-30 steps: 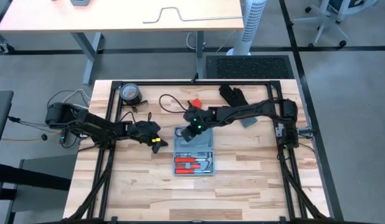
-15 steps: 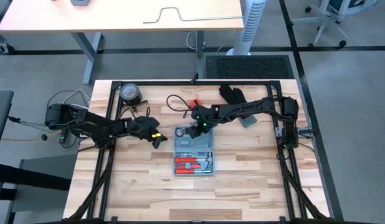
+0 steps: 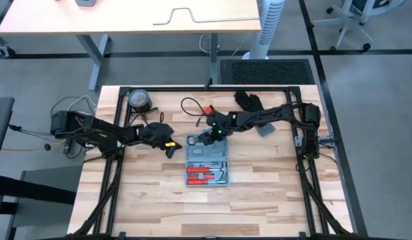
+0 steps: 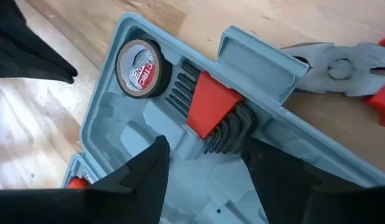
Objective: Prefit tool cases
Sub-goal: Remove the black Allen wrench set from the gray toolbox
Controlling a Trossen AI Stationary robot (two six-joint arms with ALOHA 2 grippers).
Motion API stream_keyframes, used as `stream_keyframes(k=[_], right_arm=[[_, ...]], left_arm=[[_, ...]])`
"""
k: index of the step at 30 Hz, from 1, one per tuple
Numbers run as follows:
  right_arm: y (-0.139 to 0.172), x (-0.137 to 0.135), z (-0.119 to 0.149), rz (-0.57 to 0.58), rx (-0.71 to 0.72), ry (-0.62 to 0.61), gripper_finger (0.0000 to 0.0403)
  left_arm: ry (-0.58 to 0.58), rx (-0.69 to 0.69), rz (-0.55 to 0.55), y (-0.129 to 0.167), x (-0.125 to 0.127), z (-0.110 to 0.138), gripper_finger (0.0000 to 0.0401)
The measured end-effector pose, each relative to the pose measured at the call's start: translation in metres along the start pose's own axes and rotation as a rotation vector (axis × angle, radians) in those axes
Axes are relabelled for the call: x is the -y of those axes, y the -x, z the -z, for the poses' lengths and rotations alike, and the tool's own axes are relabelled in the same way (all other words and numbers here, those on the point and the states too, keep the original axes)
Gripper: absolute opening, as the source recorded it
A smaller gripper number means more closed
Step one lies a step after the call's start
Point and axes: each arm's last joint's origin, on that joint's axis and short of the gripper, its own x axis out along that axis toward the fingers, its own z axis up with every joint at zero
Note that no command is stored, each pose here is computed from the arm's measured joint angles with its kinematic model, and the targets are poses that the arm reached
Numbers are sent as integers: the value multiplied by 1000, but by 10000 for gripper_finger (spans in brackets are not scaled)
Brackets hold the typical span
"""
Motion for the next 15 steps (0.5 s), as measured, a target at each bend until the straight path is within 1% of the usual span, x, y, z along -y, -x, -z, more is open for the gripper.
stream_keyframes(k=[4,8,15], right_arm=[[3,1,-2,22,18,-1,218],[4,5,-5,35,21,-1,218],[15,4,-8,40,35,26,218]], left_arm=[[-3,-55,-30,-13,-1,-1,0],[2,-107,-33,-24,-4,1,0],[-15,-115,-15,-28,-3,0,0]])
